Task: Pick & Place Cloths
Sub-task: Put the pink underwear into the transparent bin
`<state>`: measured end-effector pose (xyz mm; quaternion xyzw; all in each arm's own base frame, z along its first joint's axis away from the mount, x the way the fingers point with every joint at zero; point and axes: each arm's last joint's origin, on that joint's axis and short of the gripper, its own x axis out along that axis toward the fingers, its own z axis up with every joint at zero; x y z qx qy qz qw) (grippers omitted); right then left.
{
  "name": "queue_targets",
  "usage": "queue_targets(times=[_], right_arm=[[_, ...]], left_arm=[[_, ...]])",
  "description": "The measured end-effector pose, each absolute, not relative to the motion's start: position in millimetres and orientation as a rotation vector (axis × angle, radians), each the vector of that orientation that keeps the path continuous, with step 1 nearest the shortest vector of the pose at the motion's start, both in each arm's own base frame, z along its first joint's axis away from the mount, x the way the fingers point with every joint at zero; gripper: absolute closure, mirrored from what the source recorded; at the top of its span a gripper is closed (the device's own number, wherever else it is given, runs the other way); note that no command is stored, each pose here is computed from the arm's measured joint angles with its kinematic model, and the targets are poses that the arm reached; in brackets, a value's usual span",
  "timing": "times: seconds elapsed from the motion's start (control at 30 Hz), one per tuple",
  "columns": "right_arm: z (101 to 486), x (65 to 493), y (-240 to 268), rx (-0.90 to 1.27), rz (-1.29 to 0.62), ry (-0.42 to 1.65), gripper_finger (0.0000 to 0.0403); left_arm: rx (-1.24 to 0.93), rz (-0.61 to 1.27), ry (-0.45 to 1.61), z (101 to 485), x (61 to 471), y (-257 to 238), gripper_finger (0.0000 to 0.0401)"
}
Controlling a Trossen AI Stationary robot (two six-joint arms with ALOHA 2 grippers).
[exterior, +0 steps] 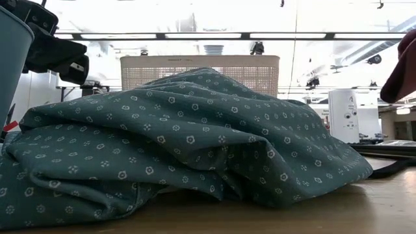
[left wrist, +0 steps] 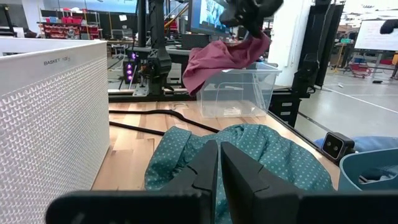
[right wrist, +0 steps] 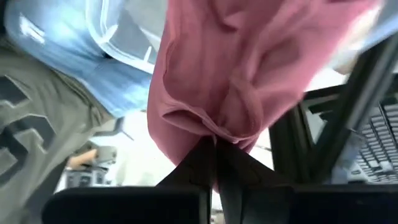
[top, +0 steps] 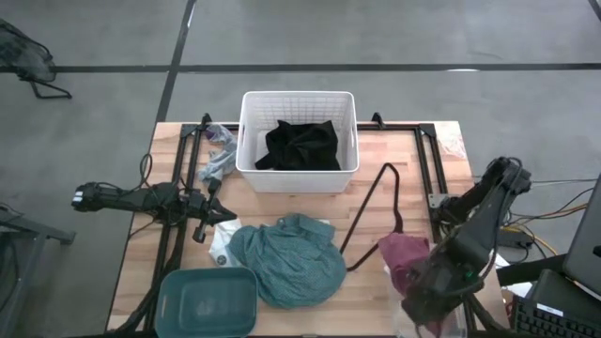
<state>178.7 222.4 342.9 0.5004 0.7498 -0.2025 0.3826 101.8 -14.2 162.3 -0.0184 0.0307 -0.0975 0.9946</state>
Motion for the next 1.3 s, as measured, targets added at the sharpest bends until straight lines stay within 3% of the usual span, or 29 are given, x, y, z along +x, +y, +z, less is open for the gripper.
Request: queue_targets(times=[0.2, 0.57, 0.73, 0.9, 1.1, 1.3], right_arm=[[321, 188, 250, 1.204, -0.451, 1.999, 0.0394], [274, 184, 243, 0.839, -0.806, 2.11, 0.0394], [262, 187, 247, 0.782, -0.839, 2.14, 0.0389], [259, 187, 250, 0.82, -0.876, 2.215, 0.0351], [268, 180, 245, 0.814, -0.911, 2.201, 0.0275], [280, 184, 227, 0.803, -0.969, 1.767, 0.0225]], left_arm=[[-0.037, -0.195, 0.062, 162, 102, -14, 0.0375], [-0.037, -0.195, 0.062, 162, 102, -14, 0.0375], [-0.037, -0.195, 0.062, 162, 102, -14, 0.0375], [-0.037, -0.196, 0.062, 162, 102, -14, 0.0375], [-0.037, -0.195, 0.062, 162, 102, -14, 0.0375], [-0.037, -0.195, 0.063, 162, 102, -14, 0.0375]])
